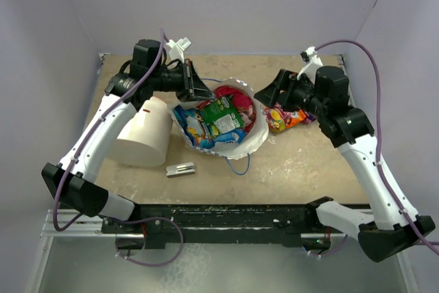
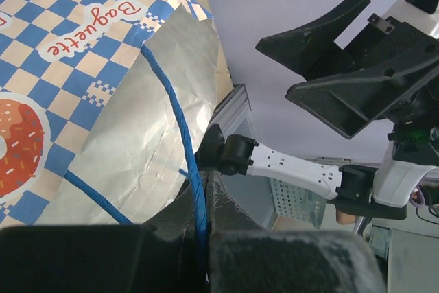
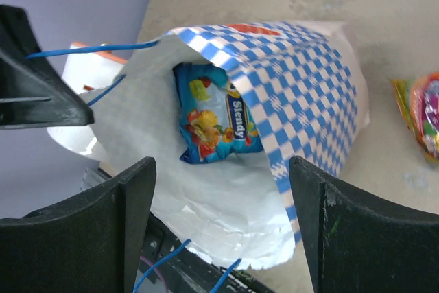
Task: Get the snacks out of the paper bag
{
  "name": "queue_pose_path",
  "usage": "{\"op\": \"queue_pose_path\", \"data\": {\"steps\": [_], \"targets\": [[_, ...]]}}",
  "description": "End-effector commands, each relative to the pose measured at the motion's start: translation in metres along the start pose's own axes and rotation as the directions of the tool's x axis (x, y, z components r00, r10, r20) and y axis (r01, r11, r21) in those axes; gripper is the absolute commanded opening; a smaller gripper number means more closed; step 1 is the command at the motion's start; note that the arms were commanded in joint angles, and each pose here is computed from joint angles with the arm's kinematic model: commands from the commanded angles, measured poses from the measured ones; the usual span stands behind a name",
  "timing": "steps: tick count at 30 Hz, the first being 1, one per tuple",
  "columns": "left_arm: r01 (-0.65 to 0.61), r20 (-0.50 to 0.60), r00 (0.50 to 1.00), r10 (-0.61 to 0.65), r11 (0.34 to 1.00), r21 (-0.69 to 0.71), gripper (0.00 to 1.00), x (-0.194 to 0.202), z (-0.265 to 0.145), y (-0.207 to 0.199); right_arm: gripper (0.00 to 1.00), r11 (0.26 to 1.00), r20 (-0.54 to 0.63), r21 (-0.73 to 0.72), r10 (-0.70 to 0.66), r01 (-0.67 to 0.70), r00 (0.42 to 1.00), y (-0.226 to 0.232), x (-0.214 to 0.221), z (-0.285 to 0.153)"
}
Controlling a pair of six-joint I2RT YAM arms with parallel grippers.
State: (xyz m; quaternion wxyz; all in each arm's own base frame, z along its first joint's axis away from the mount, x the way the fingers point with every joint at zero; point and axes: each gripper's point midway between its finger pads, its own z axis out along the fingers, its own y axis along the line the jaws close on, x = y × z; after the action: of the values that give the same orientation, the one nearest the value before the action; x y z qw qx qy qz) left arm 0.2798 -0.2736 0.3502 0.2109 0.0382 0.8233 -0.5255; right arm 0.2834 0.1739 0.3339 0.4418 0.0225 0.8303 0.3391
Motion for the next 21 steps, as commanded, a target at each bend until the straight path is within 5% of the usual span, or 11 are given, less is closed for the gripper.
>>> {"op": "queue_pose_path", "data": {"steps": [1,7,11,21], "targets": [[-0.062,0.036,0.998,0.059,0.995,0.073,0.00,0.001,-0.015,-0.033,0.80,0.944,0.128,-0.224,-0.218,0.242,0.968,0.054,-0.028,-0.003],[-0.082,0.072,0.994,0.076,0.993,0.081,0.00,-0.006,-0.017,-0.038,0.80,0.825,0.252,-0.362,-0.362,0.434,0.898,0.104,-0.007,-0.008],[-0.079,0.080,0.994,0.071,0.992,0.098,0.00,-0.011,-0.013,-0.041,0.79,0.780,0.202,-0.390,-0.446,0.489,0.872,0.120,0.033,0.001],[-0.118,0.122,0.988,0.100,0.981,0.156,0.00,-0.021,-0.020,-0.065,0.74,0.831,0.003,-0.078,-0.552,0.550,0.834,0.066,0.102,0.081]]}}
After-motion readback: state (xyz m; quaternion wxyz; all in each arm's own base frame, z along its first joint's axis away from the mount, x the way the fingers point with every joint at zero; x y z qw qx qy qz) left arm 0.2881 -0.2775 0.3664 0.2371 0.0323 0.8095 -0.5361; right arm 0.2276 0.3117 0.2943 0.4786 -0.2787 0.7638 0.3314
